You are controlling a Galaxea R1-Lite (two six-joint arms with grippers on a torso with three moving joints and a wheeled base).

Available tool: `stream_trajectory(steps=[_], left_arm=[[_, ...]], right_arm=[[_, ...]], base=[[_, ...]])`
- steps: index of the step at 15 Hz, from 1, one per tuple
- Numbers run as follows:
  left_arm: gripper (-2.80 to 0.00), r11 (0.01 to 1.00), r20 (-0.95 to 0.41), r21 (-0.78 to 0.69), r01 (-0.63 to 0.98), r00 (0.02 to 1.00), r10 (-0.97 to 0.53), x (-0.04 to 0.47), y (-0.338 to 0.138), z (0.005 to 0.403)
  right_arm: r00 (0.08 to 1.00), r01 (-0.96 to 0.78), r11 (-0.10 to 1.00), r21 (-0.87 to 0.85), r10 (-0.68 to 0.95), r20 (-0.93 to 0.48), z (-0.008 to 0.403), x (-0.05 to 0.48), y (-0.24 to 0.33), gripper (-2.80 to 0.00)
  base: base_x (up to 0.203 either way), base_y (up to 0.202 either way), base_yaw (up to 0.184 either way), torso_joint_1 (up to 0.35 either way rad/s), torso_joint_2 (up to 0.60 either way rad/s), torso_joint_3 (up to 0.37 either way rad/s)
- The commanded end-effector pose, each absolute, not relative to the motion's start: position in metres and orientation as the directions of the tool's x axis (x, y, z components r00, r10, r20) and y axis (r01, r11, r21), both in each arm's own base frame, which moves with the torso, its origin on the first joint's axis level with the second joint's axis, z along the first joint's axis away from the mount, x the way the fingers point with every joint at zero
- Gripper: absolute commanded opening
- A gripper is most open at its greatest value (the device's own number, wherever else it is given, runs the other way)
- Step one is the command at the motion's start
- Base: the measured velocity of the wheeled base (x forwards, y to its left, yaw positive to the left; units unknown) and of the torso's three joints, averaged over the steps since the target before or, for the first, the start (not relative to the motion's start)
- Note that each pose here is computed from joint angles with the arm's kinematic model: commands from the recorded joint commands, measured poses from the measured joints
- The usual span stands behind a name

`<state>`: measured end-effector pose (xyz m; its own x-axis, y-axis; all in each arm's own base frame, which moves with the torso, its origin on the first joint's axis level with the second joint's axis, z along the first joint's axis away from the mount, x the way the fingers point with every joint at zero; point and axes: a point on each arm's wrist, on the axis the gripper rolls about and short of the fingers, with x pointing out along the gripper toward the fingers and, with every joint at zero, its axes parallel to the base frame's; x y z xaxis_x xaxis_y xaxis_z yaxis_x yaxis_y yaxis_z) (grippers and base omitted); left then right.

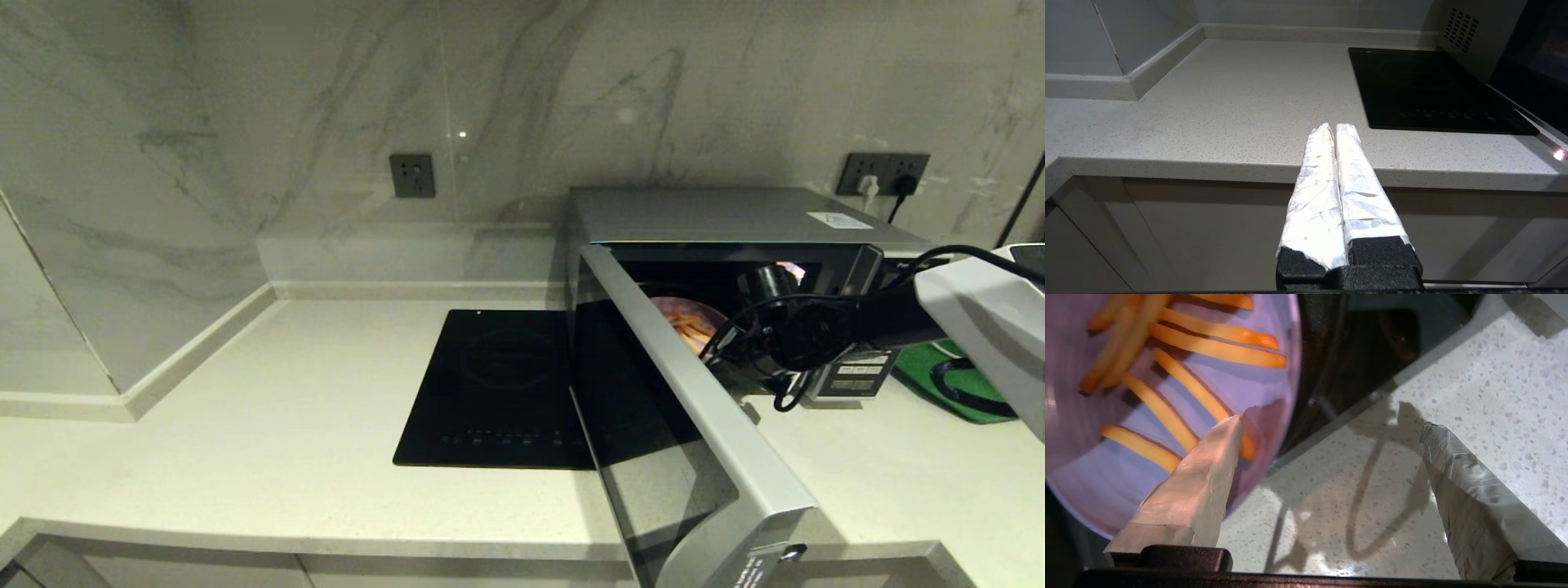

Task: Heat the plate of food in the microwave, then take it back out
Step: Take the plate out of the microwave

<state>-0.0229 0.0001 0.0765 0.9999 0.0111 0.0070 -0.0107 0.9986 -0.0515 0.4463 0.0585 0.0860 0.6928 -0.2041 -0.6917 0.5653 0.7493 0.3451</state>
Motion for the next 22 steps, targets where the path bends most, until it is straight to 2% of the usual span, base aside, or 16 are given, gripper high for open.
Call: stream_trajectory(steps=[1, 4, 10, 22], left_arm=[[-2.8, 0.999, 0.009, -0.052, -0.011, 1.0, 0.012, -0.023, 0.0, 0.077], [-2.8, 0.999, 0.009, -0.052, -0.012, 1.0, 0.012, -0.023, 0.0, 0.077], [-2.8, 0.999, 0.008, -0.052, -0.012, 1.0, 0.012, -0.023, 0.0, 0.077], [-2.8, 0.999, 0.009, -0.052, -0.012, 1.0, 0.012, -0.023, 0.0, 0.077]], right_arm=[[0.708, 0.553, 0.751, 0.361, -0.195, -0.679, 0.093, 0.449, 0.064, 0.0], [0.681, 0.57, 0.746, 0.344, -0.196, -0.706, 0.101, 0.449, 0.064, 0.0], [0.583, 0.696, 0.626, 0.352, -0.207, -0.785, 0.115, 0.449, 0.064, 0.0], [0.57, 0.701, 0.624, 0.346, -0.198, -0.798, 0.105, 0.455, 0.065, 0.0]], base=[[0.0, 0.0, 0.0, 0.0, 0.0, 0.0], [0.0, 0.0, 0.0, 0.0, 0.0, 0.0], [0.0, 0.0, 0.0, 0.0, 0.0, 0.0], [0.0, 0.0, 0.0, 0.0, 0.0, 0.0]])
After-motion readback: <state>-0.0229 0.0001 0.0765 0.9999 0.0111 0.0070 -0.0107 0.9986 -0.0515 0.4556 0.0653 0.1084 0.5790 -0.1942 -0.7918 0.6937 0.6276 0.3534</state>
